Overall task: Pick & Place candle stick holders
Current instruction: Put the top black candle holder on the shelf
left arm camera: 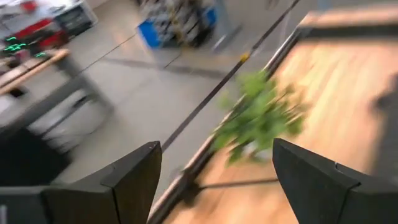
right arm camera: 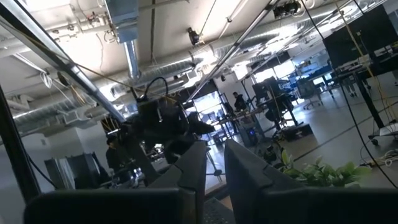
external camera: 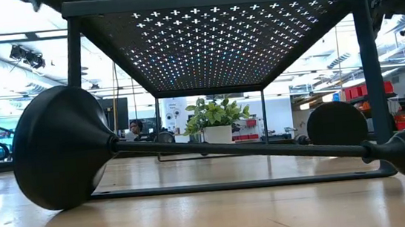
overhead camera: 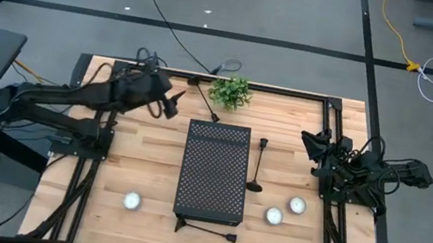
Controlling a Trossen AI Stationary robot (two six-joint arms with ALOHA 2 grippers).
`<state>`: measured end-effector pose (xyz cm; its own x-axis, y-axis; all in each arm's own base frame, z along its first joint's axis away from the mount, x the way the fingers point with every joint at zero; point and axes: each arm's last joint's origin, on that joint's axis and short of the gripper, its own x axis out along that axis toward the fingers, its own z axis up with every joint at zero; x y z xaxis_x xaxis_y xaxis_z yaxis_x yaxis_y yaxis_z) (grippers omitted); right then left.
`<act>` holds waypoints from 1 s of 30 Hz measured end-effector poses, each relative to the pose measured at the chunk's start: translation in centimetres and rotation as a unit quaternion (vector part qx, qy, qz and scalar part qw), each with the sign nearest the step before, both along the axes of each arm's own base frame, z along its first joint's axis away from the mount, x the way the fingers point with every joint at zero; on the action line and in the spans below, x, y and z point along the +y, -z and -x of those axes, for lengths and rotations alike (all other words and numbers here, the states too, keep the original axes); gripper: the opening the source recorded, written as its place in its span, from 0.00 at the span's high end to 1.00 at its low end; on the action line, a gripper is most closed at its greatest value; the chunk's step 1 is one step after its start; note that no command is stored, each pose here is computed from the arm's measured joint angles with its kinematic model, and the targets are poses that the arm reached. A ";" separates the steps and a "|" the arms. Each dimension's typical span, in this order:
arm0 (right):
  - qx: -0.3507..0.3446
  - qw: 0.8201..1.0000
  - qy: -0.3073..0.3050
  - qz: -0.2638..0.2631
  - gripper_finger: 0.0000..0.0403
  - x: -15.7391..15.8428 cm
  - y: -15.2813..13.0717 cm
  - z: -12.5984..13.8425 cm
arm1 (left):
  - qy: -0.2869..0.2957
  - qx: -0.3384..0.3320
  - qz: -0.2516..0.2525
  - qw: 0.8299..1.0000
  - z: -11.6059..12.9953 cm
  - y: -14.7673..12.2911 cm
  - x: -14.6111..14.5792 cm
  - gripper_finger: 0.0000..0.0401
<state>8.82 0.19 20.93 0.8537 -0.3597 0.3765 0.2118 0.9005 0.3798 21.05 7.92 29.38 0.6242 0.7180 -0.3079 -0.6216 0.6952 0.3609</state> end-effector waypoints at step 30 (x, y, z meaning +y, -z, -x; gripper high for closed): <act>-0.060 0.998 0.019 0.029 0.86 -0.1 -1.3 0.7 | 0.172 0.468 -0.210 0.841 -7.1 10.8 7.0 0.25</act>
